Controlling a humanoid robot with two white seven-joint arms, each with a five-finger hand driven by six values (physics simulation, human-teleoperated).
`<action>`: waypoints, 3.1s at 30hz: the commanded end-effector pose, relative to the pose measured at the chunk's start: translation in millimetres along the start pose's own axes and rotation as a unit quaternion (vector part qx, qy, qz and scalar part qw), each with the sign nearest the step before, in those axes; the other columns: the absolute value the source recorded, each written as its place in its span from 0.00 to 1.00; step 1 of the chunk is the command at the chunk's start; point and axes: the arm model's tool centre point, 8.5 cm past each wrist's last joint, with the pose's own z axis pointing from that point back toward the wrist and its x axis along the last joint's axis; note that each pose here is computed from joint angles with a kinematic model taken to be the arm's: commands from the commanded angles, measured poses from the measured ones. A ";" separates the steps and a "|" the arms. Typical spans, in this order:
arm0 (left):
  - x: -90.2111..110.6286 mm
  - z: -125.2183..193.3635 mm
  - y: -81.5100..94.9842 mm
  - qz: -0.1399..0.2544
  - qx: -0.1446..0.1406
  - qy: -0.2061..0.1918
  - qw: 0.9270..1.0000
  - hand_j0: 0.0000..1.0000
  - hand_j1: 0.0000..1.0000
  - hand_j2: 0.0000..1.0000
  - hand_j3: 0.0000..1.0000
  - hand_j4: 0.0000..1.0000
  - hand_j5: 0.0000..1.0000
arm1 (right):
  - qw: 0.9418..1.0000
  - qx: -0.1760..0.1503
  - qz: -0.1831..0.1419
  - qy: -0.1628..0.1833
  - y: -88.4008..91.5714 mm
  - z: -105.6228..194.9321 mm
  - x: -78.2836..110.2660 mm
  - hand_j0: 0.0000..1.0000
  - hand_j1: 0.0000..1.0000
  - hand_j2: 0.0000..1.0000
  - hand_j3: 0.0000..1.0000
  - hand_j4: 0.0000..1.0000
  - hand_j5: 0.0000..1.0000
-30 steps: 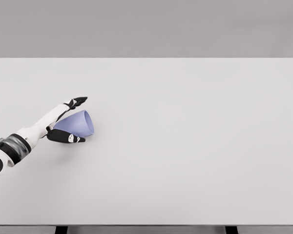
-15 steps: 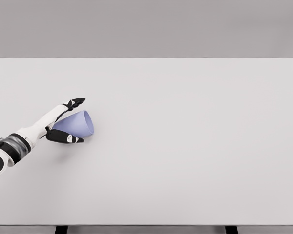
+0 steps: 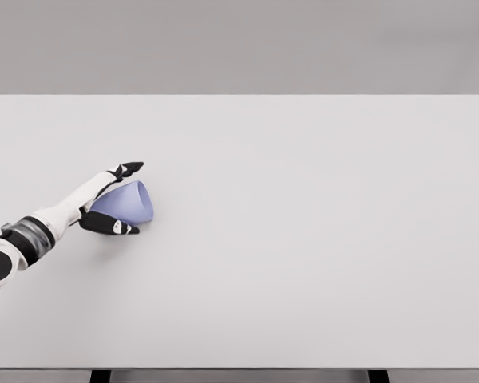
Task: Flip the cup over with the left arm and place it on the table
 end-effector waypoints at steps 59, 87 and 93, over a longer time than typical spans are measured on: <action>23.5 -19.8 7.7 0.002 0.007 0.003 1.000 0.80 0.80 0.80 0.80 0.80 0.80 | 1.000 0.000 0.000 0.000 0.0 0.0 0.0 1.00 1.00 1.00 1.00 1.00 1.00; 53.3 -25.6 28.4 0.071 0.044 -0.075 0.994 0.81 0.81 0.81 0.81 0.81 0.81 | 1.000 0.000 0.000 0.001 0.0 0.1 -0.5 1.00 1.00 1.00 1.00 1.00 1.00; 59.5 -29.6 24.1 0.089 0.047 -0.091 0.991 0.81 0.81 0.81 0.81 0.81 0.81 | 1.000 0.000 0.000 0.000 0.0 0.0 0.0 1.00 1.00 1.00 1.00 1.00 1.00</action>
